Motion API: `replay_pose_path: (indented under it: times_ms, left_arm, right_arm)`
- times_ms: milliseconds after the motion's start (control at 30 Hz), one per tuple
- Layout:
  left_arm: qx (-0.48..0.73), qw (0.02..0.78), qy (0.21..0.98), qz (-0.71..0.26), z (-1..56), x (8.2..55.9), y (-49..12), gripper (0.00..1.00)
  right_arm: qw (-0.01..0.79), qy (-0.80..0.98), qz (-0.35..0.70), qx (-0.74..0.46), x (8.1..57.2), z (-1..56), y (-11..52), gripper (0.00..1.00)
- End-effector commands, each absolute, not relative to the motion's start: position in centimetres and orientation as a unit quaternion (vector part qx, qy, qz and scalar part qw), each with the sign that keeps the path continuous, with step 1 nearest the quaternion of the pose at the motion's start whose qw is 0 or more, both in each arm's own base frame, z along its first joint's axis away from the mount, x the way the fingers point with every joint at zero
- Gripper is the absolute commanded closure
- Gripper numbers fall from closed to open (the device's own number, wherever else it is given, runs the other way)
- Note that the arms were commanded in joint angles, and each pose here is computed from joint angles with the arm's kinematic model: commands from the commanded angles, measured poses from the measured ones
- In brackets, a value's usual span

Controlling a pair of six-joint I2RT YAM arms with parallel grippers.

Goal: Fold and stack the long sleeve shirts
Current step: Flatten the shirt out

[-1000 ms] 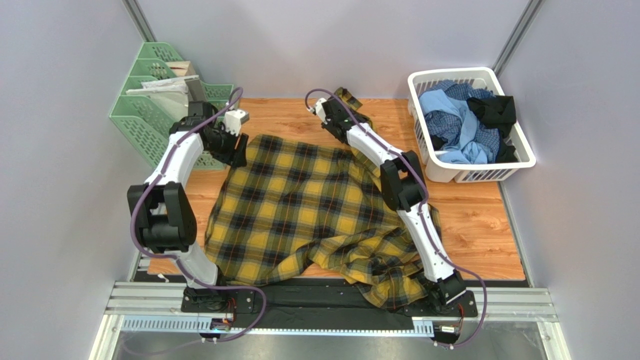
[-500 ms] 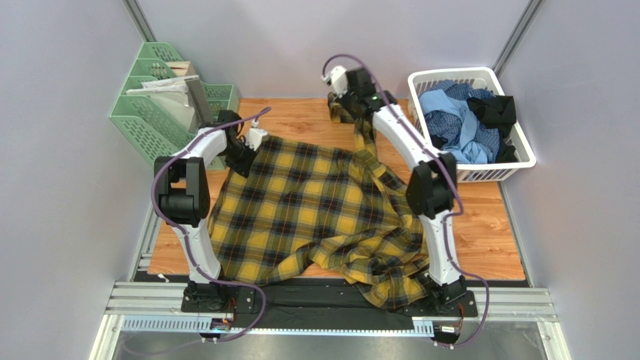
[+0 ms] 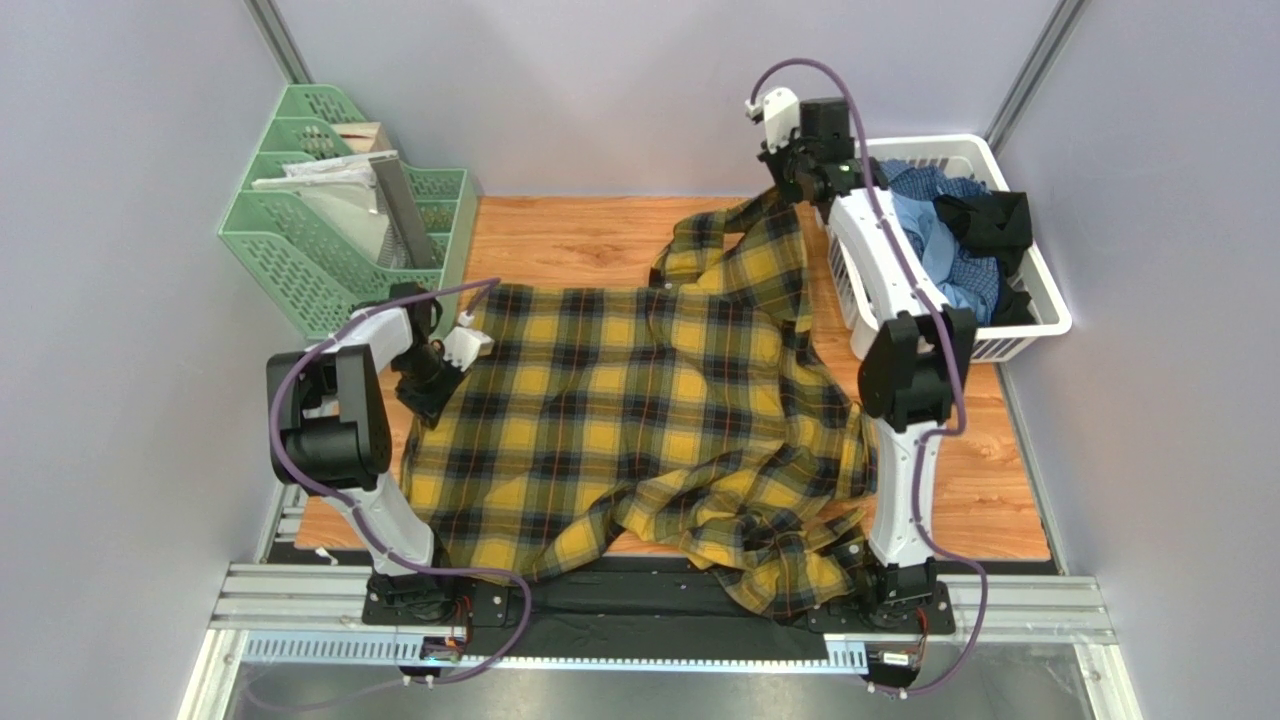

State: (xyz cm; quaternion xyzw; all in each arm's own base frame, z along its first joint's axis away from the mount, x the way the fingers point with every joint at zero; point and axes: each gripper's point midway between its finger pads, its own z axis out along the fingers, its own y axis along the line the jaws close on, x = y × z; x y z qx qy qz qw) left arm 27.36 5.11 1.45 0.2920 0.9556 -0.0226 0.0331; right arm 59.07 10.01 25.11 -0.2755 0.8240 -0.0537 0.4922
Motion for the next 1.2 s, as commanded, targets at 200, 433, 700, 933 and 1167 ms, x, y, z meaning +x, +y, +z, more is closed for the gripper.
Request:
replay_pose_path:
  times_ms: [200,433,700,933,1167]
  left_arm:
    - [0.322,0.098,0.937,-0.093,5.6,26.3,2.6,0.79]
    - [0.335,0.250,0.896,-0.150,14.0,35.6,-1.0,0.34]
    - [0.333,0.281,0.894,-0.101,13.8,44.8,-1.3,0.33]
    - [0.331,0.274,0.900,-0.070,11.8,47.5,-1.0,0.36]
    - [0.337,0.251,0.907,-0.033,9.9,47.9,0.6,0.43]
  right_arm:
    - [0.475,0.841,-0.046,-0.253,63.0,18.5,13.7,0.58]
    - [0.429,0.875,-0.019,-0.225,57.8,18.7,11.8,0.34]
    - [0.312,0.926,0.010,-0.212,52.5,13.6,10.4,0.38]
    - [0.227,0.940,-0.061,-0.246,50.9,7.8,7.1,0.58]
    - [0.264,0.909,-0.184,-0.266,56.5,7.0,3.6,1.00]
